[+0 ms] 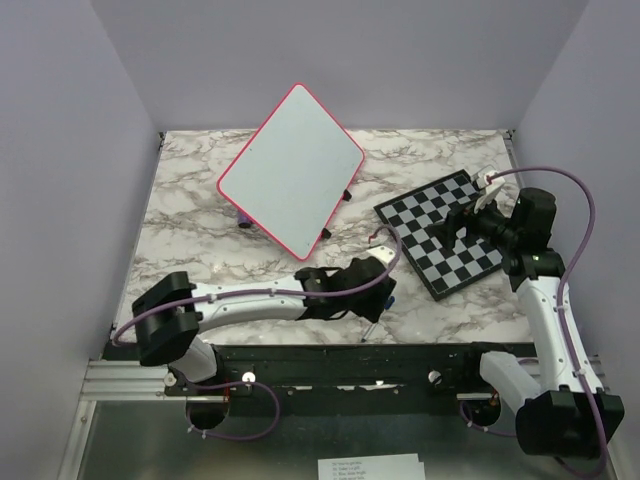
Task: Write a sentence on the whiteboard
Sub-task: Pick up the whiteboard marker from the center of the board.
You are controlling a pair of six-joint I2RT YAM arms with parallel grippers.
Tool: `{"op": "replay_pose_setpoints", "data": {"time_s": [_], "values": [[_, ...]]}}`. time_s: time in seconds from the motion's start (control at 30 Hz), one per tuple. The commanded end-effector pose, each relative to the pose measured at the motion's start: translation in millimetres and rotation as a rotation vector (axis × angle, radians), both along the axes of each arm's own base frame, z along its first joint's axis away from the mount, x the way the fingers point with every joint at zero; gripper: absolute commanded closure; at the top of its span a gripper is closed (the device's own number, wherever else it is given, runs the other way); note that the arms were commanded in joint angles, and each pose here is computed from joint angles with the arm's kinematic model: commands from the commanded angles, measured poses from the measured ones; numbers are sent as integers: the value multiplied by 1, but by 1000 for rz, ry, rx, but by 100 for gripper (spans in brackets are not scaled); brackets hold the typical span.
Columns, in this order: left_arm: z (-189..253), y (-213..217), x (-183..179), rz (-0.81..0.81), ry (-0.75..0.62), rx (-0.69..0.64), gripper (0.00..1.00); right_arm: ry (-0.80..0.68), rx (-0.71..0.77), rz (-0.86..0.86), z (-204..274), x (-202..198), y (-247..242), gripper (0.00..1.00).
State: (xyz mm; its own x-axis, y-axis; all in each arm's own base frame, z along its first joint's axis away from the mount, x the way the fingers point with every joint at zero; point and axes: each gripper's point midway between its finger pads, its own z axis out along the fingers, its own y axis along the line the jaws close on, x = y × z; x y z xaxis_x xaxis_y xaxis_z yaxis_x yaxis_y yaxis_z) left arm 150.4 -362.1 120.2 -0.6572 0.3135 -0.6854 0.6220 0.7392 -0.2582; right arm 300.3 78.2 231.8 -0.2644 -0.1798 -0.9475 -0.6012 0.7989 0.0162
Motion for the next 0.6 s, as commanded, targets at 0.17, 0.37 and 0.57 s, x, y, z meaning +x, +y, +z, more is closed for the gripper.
{"op": "replay_pose_setpoints", "data": {"time_s": [0.17,0.37,0.57], "values": [[-47,-29,-21,-66,49,167,39,7,-7,-46,3,3,-14,0],[-74,-38,-28,-106,96,244,47,17,2,-32,1,2,-12,0],[-96,-37,-29,-114,112,323,56,24,7,-22,-1,2,-11,0]]}}
